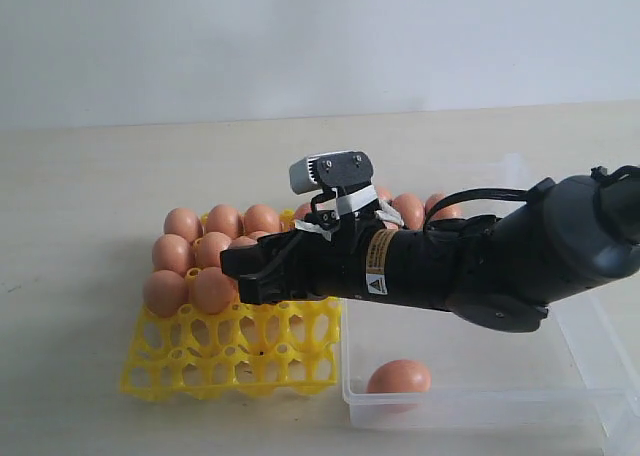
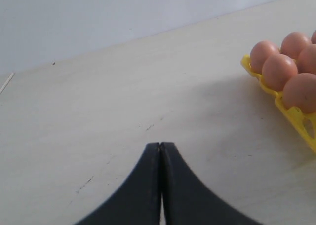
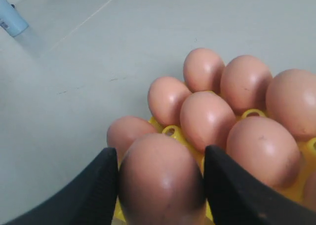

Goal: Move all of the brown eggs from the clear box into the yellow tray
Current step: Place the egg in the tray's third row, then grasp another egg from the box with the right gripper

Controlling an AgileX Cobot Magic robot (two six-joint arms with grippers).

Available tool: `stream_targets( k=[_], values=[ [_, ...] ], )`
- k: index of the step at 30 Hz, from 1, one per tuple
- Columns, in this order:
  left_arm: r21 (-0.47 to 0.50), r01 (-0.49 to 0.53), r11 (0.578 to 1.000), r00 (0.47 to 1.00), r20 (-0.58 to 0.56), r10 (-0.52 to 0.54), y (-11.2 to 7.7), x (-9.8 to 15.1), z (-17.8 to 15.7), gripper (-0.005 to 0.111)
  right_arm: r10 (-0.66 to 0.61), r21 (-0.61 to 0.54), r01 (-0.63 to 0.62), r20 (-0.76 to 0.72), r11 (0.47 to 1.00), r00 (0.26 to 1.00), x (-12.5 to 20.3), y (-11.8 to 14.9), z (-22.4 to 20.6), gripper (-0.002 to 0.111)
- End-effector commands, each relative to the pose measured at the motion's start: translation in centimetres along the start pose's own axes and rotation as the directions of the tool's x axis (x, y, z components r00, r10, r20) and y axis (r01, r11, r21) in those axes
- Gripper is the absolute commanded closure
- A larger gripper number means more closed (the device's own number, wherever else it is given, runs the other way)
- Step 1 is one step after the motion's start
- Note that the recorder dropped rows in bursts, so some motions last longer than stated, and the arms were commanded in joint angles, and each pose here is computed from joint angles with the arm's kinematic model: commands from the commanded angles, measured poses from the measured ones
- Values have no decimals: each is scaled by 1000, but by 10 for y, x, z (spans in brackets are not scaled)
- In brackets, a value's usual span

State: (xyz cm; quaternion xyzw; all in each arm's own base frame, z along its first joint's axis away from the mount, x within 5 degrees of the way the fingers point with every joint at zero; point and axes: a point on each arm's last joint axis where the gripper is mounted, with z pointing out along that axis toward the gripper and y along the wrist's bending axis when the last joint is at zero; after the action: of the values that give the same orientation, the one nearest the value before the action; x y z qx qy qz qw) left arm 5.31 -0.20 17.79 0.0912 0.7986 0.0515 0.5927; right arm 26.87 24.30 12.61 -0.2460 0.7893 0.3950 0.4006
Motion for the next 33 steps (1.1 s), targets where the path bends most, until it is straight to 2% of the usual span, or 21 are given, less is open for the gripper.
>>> stream_targets(
  k=[1, 3, 6, 11, 14, 16, 18, 23, 25, 27, 33],
  values=[
    [-1, 15, 1000, 1000, 21, -15, 0, -2, -1, 107, 18, -15, -18, 0, 1000, 1000, 4, 0, 2, 56],
    [-1, 15, 1000, 1000, 21, -15, 0, -2, -1, 107, 34, 7, -34, 4, 999, 999, 4, -2, 2, 47],
    [-1, 15, 1000, 1000, 21, -15, 0, -2, -1, 107, 28, 13, -29, 25, 1000, 999, -3, -3, 1, 47],
    [-1, 15, 1000, 1000, 21, -15, 0, -2, -1, 107, -16, 58, 15, 27, 998, 999, -23, 2, -8, 67],
    [-1, 15, 1000, 1000, 21, -15, 0, -2, -1, 107, -132, 139, 131, -4, 982, 991, -40, 6, -23, 87],
    [-1, 15, 1000, 1000, 21, -15, 0, -2, -1, 107, -185, 240, 195, -66, 951, 981, -52, 6, -38, 101],
    [-1, 15, 1000, 1000, 21, -15, 0, -2, -1, 107, -198, 344, 237, -145, 908, 969, -62, 3, -54, 108],
    [-1, 15, 1000, 1000, 21, -15, 0, -2, -1, 107, -146, 516, 319, -348, 795, 926, -83, -18, -78, 108],
    [-1, 15, 1000, 1000, 21, -15, 0, -2, -1, 107, -240, 479, 478, -475, 736, 847, -88, -27, -81, 104],
    [-1, 15, 1000, 1000, 21, -15, 0, -2, -1, 107, -327, 404, 604, -571, 687, 753, -88, -32, -77, 93],
    [-1, 15, 1000, 1000, 21, -15, 0, -2, -1, 107, -458, 166, 785, -733, 596, 503, -72, -51, -54, 45]
  ],
)
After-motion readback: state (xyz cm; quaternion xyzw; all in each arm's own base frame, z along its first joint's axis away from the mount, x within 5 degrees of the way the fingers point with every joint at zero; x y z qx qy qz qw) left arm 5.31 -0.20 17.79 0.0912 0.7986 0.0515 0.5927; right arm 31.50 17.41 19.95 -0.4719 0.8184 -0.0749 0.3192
